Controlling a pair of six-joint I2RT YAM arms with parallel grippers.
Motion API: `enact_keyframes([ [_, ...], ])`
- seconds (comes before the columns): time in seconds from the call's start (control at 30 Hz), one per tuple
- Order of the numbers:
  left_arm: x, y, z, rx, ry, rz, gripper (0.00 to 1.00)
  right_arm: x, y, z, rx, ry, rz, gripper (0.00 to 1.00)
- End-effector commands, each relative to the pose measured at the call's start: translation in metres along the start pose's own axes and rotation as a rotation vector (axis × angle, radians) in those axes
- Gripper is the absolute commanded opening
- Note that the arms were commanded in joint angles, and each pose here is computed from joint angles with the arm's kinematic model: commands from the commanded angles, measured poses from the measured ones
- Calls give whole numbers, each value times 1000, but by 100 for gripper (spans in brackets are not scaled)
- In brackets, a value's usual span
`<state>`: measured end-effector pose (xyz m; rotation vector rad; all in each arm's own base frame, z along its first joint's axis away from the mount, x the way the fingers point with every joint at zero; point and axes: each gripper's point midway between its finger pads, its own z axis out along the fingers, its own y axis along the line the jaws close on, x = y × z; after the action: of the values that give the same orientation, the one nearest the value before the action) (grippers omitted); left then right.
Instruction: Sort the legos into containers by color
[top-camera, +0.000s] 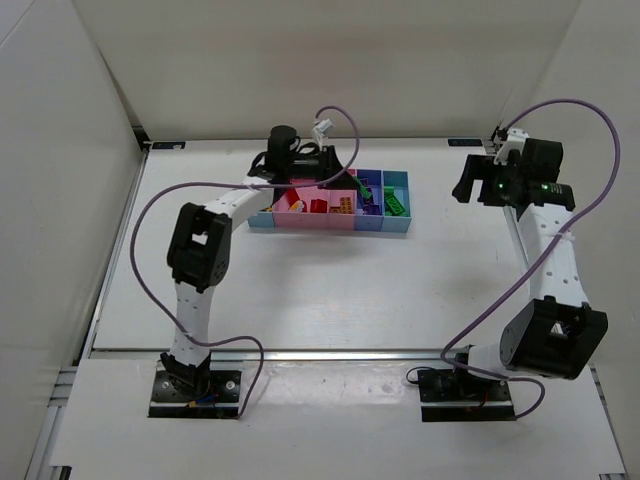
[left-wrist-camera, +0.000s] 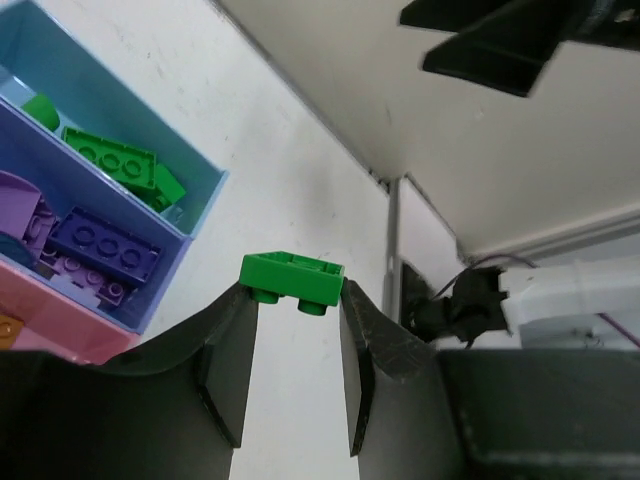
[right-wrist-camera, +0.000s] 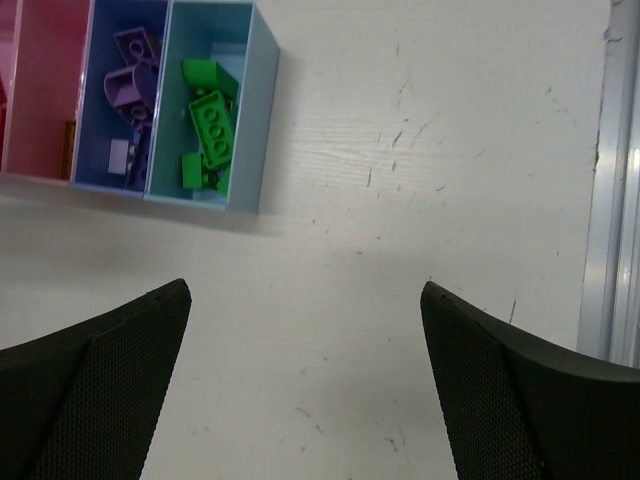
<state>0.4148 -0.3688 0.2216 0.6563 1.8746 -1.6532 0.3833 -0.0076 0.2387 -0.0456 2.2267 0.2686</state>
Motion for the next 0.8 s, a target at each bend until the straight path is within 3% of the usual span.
enact_keyframes([
  [0.0, -4, -4, 31, -28, 59, 86, 16, -2, 16, -22, -66, -35, -56, 99],
  [0.1, 9, 17, 47, -94, 120, 128, 16, -2, 17, -25, -74, -45, -49, 99],
  [0.27, -2, 40, 68, -171, 125, 229, 16, -3, 14, -28, -77, -59, -24, 99],
  [0.77, -11, 73, 104, -208, 128, 438, 20, -1, 2, -22, -77, -62, 64, 99],
])
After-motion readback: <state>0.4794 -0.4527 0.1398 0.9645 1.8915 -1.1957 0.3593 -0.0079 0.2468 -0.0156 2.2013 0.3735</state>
